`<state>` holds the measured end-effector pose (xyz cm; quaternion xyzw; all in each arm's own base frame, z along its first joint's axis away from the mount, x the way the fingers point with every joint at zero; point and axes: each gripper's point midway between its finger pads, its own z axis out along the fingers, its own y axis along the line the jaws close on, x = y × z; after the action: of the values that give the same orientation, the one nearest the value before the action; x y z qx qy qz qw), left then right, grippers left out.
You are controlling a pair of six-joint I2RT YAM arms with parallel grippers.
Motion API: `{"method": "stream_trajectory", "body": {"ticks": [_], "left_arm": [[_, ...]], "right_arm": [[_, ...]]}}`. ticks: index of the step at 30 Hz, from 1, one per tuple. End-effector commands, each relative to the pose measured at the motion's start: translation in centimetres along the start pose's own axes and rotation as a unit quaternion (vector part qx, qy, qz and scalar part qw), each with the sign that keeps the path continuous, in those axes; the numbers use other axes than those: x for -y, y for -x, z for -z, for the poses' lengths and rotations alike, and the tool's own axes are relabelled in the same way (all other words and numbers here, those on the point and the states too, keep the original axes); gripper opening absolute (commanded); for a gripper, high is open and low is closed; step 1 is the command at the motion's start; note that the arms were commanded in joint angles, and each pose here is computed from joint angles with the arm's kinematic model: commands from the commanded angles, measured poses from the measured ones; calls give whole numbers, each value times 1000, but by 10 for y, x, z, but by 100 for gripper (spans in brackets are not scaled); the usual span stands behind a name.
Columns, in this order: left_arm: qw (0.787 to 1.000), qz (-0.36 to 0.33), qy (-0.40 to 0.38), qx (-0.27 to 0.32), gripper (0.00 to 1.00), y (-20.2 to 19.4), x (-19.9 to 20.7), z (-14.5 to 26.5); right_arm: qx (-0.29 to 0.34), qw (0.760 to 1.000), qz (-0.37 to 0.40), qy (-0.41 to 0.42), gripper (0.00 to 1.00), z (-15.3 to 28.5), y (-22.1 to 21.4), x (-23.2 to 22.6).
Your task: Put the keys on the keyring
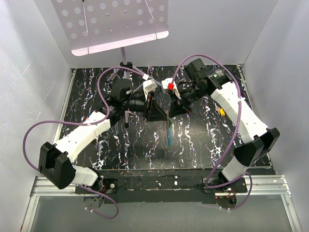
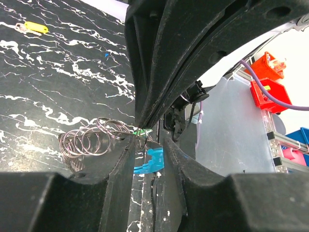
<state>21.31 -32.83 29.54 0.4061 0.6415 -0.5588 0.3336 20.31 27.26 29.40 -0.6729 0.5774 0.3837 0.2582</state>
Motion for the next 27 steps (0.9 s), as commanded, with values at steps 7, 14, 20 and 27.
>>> {"method": "stream_trajectory", "body": {"ticks": [7, 14, 20, 27], "left_arm": [[1000, -26, -3, 3, 26, 14, 8, -1], [1000, -26, -7, -2, 22, 11, 8, -3], [1000, -27, -10, -5, 13, 11, 6, -4], [999, -39, -3, -2, 0, 13, 7, -2]], "right_arm": [[-12, 995, -77, 58, 1, 11, -4, -45], [-11, 995, -80, 58, 1, 11, -3, -45], [-9, 995, -81, 59, 1, 11, -3, -45], [-7, 995, -83, 61, 1, 11, -3, -47]]}}
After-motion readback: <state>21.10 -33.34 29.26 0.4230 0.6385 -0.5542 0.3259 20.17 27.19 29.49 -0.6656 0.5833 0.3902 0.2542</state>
